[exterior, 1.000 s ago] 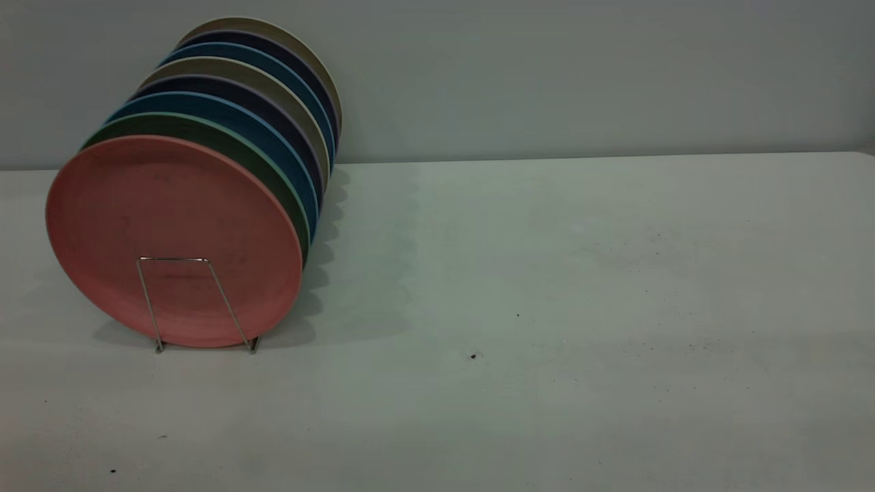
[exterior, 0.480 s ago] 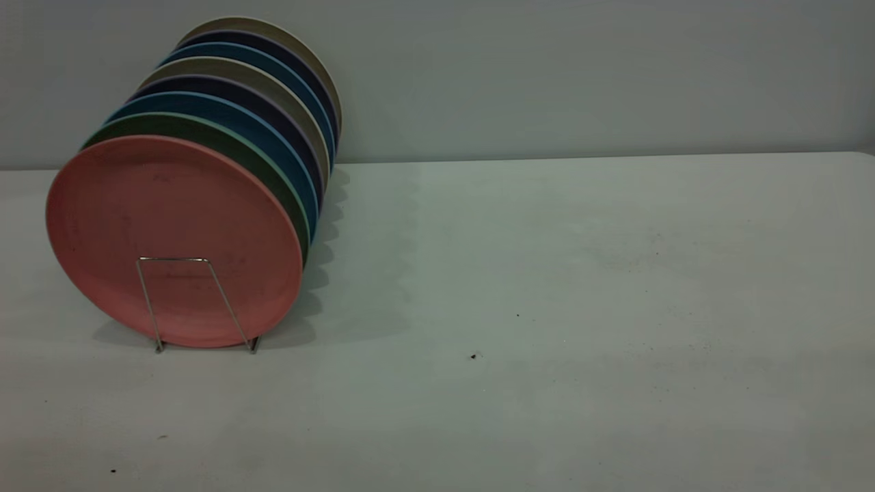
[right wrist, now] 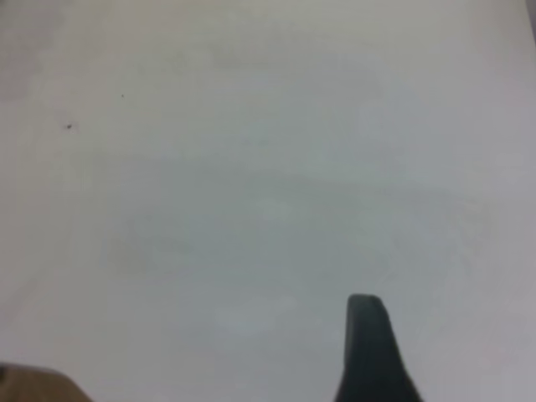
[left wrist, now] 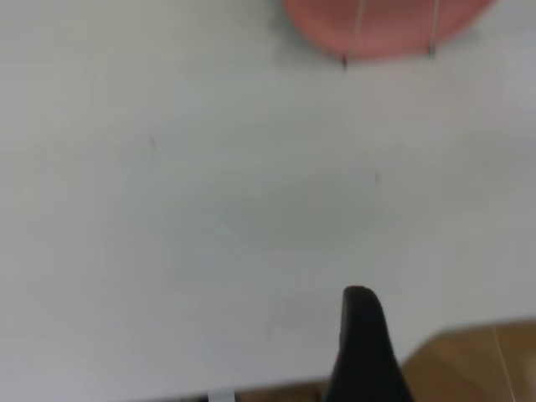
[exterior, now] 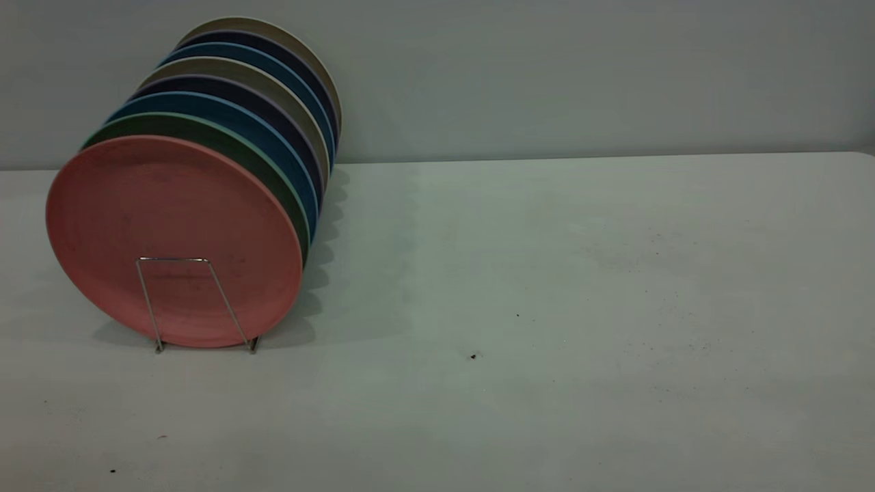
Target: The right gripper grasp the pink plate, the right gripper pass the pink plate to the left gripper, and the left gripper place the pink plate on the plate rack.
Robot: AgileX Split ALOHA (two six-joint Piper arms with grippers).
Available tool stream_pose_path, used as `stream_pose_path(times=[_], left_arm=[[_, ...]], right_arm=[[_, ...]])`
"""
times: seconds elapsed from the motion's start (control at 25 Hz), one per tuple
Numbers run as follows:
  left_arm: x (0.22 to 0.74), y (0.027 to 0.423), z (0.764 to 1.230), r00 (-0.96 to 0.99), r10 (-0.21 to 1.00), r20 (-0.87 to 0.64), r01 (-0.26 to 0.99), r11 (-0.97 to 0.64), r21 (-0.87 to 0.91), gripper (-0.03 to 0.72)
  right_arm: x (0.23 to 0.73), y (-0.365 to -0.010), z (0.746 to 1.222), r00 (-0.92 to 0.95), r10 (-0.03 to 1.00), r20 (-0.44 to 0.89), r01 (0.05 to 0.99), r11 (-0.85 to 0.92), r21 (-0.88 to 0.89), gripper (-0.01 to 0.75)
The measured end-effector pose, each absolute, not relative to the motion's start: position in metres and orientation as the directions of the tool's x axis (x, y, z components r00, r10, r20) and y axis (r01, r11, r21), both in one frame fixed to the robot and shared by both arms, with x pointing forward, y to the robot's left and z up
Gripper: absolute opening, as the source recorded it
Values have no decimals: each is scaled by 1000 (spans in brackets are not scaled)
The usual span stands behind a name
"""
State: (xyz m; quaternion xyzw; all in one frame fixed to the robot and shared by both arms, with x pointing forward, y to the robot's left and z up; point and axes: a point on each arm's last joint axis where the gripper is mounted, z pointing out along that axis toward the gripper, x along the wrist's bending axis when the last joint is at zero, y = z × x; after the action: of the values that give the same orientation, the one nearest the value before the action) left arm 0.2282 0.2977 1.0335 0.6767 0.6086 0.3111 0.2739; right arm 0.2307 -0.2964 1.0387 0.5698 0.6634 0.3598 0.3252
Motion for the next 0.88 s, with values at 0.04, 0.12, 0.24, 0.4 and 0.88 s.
stream_pose_path(times=[0.04,0.12,0.24,0.4,0.88], left_arm=[[225,298,1033,64,994,90,638,-110,762,551],[222,297,1032,64,994,91,628,-111,770,550],[221,297,1032,64,994,92,625,-111,772,550],[221,297,1032,64,994,92,625,-111,772,550],[221,297,1032,64,994,92,625,-111,772,550]], right_arm=[[231,-296,1039,-139,990,-21,522,92,848,493],[231,-296,1039,-139,990,-21,523,92,848,493],[231,-296,1039,-139,990,-21,523,92,848,493],[231,-296,1039,-139,990,-21,523,92,848,493],[231,-296,1039,-139,990,-21,522,92,848,493]])
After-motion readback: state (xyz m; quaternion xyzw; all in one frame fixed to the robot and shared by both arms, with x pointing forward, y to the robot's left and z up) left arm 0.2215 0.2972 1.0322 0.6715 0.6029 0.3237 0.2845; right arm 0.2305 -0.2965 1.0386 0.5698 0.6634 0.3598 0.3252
